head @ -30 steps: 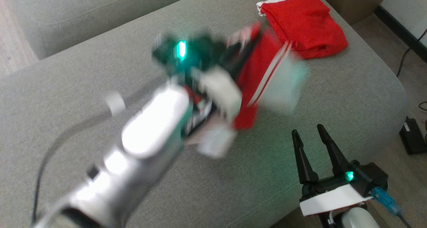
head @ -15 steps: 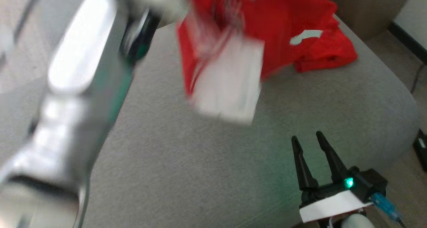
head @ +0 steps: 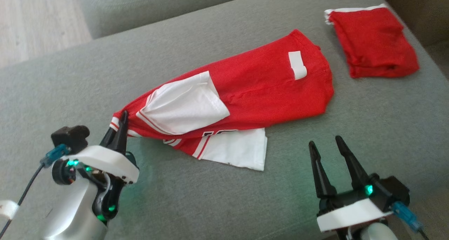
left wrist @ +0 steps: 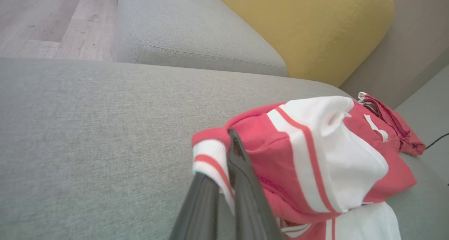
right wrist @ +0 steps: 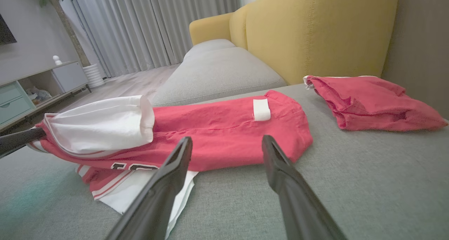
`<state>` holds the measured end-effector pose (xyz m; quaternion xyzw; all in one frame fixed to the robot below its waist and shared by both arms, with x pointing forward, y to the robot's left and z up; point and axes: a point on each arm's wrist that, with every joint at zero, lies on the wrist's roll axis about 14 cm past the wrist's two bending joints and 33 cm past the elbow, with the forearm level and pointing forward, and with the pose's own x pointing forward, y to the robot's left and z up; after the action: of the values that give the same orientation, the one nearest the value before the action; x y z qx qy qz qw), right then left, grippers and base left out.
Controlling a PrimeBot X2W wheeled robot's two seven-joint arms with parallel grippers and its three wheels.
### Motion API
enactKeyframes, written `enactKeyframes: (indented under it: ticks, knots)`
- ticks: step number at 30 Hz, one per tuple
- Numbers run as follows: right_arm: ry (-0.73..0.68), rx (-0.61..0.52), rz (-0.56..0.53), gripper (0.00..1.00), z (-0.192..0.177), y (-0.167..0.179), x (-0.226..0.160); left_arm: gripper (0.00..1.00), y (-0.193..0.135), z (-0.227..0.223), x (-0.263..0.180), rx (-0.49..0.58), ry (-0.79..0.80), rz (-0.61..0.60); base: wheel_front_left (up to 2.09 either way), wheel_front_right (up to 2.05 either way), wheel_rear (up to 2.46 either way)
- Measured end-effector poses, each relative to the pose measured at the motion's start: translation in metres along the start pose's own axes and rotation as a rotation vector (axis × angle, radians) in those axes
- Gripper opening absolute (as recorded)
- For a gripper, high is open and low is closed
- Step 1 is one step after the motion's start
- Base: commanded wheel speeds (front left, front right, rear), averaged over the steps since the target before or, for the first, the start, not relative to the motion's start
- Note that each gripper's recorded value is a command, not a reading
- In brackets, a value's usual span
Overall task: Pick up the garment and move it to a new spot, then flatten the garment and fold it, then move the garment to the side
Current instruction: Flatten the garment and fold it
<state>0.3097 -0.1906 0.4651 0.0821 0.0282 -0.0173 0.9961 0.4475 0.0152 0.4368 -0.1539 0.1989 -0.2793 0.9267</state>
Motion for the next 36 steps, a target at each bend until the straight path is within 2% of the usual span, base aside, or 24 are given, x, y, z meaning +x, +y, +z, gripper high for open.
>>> enactKeyframes:
  ticks: [1,2,3,4,14,19,21,22,25,29,33,36]
  knots:
    - [0.003,-0.005,0.008,1.0,-0.001,0.002,0.003,0.0,0.005,0.001,-0.001,-0.012,-0.01,0.012,0.0,0.0,0.0]
    - [0.004,-0.009,0.016,1.0,0.0,0.003,0.007,0.31,0.009,0.0,-0.002,-0.025,-0.016,0.022,0.0,0.0,0.0]
    - [0.003,-0.01,0.022,1.0,0.0,0.005,0.01,0.95,0.012,-0.001,-0.003,-0.033,-0.021,0.032,0.0,0.0,0.0]
    - [0.004,-0.011,0.027,1.0,0.0,0.006,0.013,1.0,0.015,-0.001,-0.004,-0.032,-0.031,0.045,0.0,0.0,0.0]
    - [0.025,-0.016,0.087,1.0,-0.008,0.021,0.031,1.0,0.043,-0.003,-0.037,0.25,-0.08,0.166,0.0,0.0,0.0]
    - [0.023,-0.013,0.122,1.0,-0.008,0.031,0.036,1.0,0.041,0.018,-0.049,0.361,-0.1,0.149,0.0,0.0,0.0]
    - [0.023,-0.013,0.129,1.0,-0.008,0.033,0.037,1.0,0.034,0.031,-0.047,0.406,-0.099,0.107,0.0,0.0,0.0]
    - [0.028,-0.013,0.132,1.0,-0.009,0.034,0.037,1.0,0.024,0.047,-0.039,0.474,-0.089,0.044,0.0,0.0,0.0]
    - [0.026,-0.016,0.131,1.0,-0.008,0.033,0.04,1.0,-0.003,0.077,-0.02,0.592,-0.075,-0.074,0.0,0.0,0.0]
    - [0.017,-0.026,0.112,1.0,-0.005,0.026,0.047,1.0,-0.039,0.098,0.008,0.713,-0.026,-0.196,0.0,0.0,0.0]
    - [0.021,-0.035,0.084,1.0,-0.005,0.017,0.05,1.0,-0.062,0.089,0.036,0.79,0.084,-0.275,0.0,0.0,0.0]
    - [0.026,-0.034,0.063,1.0,-0.006,0.011,0.05,1.0,-0.077,0.055,0.049,0.831,0.226,-0.366,0.0,0.0,0.0]
